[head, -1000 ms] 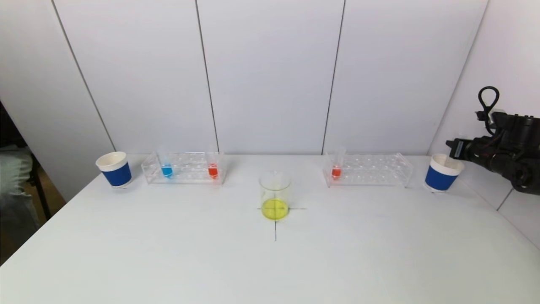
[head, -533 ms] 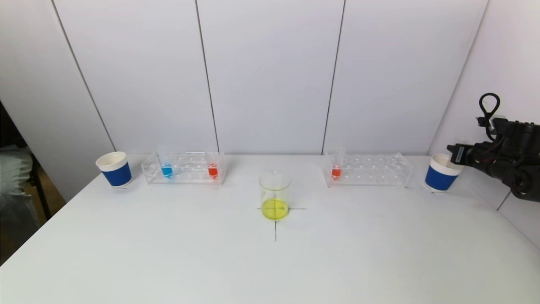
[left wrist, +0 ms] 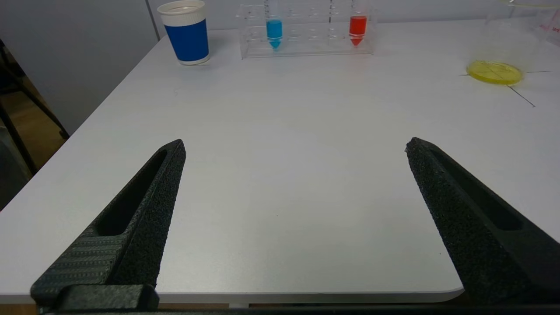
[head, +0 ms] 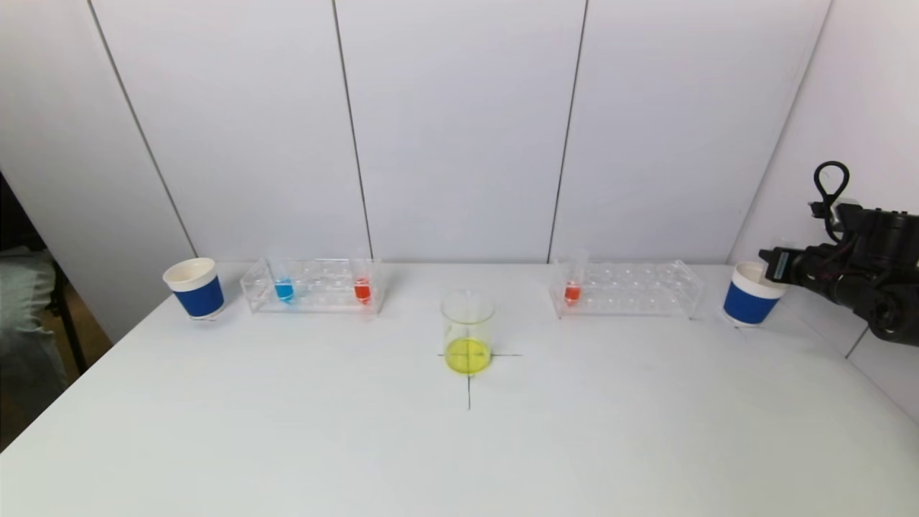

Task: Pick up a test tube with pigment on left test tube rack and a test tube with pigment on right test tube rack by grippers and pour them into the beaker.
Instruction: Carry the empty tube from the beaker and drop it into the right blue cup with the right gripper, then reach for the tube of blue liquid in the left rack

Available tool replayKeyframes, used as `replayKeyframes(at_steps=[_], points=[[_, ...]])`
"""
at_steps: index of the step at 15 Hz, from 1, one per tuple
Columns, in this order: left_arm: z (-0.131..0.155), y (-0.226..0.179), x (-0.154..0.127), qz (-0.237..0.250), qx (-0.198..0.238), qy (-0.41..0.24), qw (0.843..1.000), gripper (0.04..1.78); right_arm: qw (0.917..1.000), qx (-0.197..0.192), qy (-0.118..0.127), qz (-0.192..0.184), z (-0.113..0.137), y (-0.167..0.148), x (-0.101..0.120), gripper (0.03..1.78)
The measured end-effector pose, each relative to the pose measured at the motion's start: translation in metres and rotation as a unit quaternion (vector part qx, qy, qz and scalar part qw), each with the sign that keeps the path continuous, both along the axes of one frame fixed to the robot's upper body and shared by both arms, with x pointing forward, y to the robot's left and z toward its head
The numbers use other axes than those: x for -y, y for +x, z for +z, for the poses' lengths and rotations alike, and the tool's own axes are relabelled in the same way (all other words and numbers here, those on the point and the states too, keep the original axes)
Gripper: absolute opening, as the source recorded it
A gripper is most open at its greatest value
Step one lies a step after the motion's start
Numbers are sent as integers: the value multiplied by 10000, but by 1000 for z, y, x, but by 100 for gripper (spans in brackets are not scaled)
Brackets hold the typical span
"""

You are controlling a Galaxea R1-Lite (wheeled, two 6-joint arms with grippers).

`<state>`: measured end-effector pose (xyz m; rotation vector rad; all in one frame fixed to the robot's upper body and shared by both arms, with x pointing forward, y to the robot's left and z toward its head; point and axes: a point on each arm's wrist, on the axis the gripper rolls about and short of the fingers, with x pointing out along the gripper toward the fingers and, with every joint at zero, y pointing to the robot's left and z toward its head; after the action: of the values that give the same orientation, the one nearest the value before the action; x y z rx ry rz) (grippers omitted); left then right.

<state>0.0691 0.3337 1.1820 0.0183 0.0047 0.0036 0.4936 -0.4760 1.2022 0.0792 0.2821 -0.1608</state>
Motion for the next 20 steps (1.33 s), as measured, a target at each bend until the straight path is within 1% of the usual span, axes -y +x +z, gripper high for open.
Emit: replayKeyframes(at_steps=[8, 11, 12, 13, 14, 16, 17, 18, 20], points=[[0, 0, 0, 2, 0, 0, 10000, 176, 10000, -1, 7, 4, 0, 0, -1, 47], [0, 0, 0, 2, 0, 0, 10000, 176, 10000, 4, 2, 3, 0, 0, -1, 60], [0, 0, 0, 2, 0, 0, 10000, 176, 10000, 5, 2, 3, 0, 0, -1, 69], [0, 0, 0, 4, 0, 0, 10000, 176, 10000, 8, 3, 2, 0, 0, -1, 82], [0, 0, 0, 2, 0, 0, 10000, 176, 10000, 11, -1, 1, 1, 0, -1, 96], [0, 0, 0, 2, 0, 0, 10000, 176, 10000, 11, 0, 3, 1, 0, -1, 130], [0, 0, 0, 2, 0, 0, 10000, 176, 10000, 11, 0, 3, 1, 0, -1, 144], [0, 0, 0, 2, 0, 0, 10000, 176, 10000, 14, -2, 1, 1, 0, -1, 155], [0, 0, 0, 2, 2, 0, 10000, 176, 10000, 31, -7, 3, 2, 0, -1, 171]])
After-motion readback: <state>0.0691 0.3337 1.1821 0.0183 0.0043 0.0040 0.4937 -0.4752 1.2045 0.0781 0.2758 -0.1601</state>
